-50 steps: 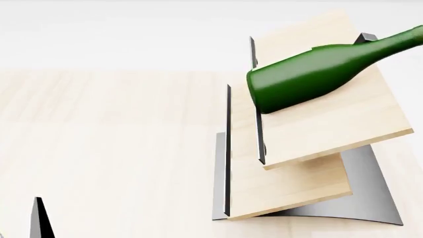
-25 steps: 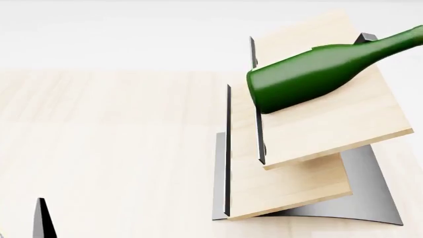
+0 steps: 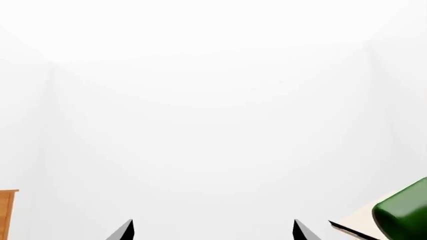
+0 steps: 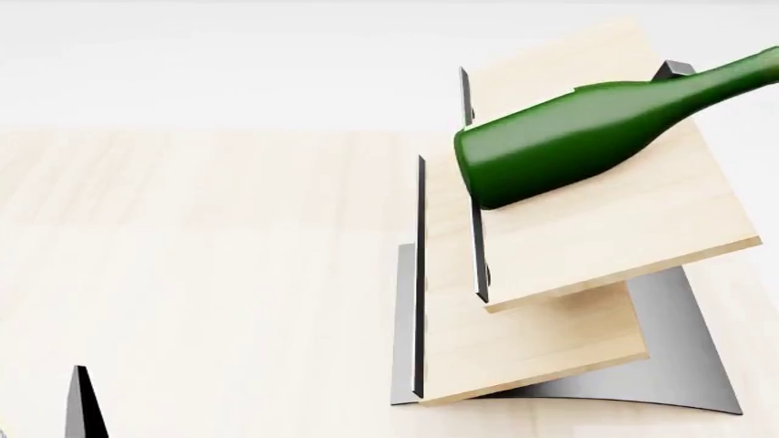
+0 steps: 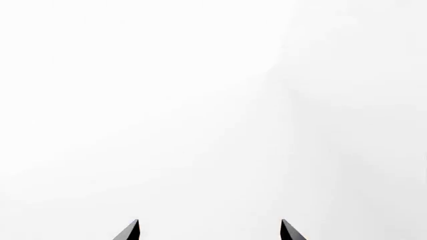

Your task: Put the wine bottle on the wine rack.

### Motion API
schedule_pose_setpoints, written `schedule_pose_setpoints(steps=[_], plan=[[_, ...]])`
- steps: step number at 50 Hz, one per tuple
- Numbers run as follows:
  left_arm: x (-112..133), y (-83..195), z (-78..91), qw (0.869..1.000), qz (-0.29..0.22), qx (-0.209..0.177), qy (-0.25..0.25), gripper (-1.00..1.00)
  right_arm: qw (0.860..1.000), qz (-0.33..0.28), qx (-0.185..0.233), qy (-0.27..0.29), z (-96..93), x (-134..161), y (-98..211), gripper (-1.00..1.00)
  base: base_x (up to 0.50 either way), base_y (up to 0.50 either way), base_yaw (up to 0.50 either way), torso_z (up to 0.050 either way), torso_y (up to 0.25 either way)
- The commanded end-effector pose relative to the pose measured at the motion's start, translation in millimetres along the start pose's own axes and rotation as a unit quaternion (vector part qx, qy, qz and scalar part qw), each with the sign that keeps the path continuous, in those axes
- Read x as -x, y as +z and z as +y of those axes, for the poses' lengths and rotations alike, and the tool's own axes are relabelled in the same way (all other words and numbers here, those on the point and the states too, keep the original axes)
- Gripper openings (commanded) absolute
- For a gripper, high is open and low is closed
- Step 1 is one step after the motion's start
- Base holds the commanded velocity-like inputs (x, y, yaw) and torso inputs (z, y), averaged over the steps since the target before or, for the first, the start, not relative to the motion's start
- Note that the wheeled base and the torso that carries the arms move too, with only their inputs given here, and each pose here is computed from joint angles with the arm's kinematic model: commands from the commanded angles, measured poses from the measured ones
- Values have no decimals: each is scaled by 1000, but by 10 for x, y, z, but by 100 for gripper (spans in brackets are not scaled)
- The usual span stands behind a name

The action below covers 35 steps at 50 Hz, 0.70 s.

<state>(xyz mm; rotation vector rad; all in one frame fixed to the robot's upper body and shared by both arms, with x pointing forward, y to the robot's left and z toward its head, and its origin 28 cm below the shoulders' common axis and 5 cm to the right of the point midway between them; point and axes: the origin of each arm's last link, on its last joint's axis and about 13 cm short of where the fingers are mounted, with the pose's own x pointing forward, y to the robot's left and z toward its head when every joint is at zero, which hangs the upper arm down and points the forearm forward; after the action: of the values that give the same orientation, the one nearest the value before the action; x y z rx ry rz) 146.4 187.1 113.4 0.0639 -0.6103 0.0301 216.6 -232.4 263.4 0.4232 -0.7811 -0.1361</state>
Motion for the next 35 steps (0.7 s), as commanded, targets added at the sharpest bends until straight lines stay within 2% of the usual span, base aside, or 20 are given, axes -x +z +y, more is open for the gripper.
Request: schedule_pose_setpoints(steps=[1,6,7,9,15,20,24,30,35], plan=[[4,7,-4,1000,-1,0,-1,100,996,-82,10,26,202,183,360,100,0,0,0,0,0],[3,-3,-9,1000,0,0,-1,100,996,-83,14,15,188,416,465,100,0,0,0,0,0],[4,-1,-10,1000,-1,0,-2,100,991,-127,12,24,220,367,609,100,0,0,0,0,0],[2,-2,-14,1000,0,0,-3,100,986,-167,18,23,245,399,746,100,0,0,0,0,0],[6,-9,-19,1000,1,0,-4,100,974,-225,14,18,274,531,953,100,0,0,0,0,0],[9,-14,-20,1000,1,0,-4,100,962,-272,-10,12,269,649,1119,100,0,0,0,0,0],[10,-16,-26,1000,1,0,-5,100,946,-324,-33,11,280,804,1299,100,0,0,0,0,0],[15,-18,-29,1000,1,0,-6,100,928,-371,-43,13,304,982,1475,100,0,0,0,0,0],[17,-18,-32,1000,1,0,-7,100,919,-391,-44,15,320,1065,1545,100,0,0,0,0,0]])
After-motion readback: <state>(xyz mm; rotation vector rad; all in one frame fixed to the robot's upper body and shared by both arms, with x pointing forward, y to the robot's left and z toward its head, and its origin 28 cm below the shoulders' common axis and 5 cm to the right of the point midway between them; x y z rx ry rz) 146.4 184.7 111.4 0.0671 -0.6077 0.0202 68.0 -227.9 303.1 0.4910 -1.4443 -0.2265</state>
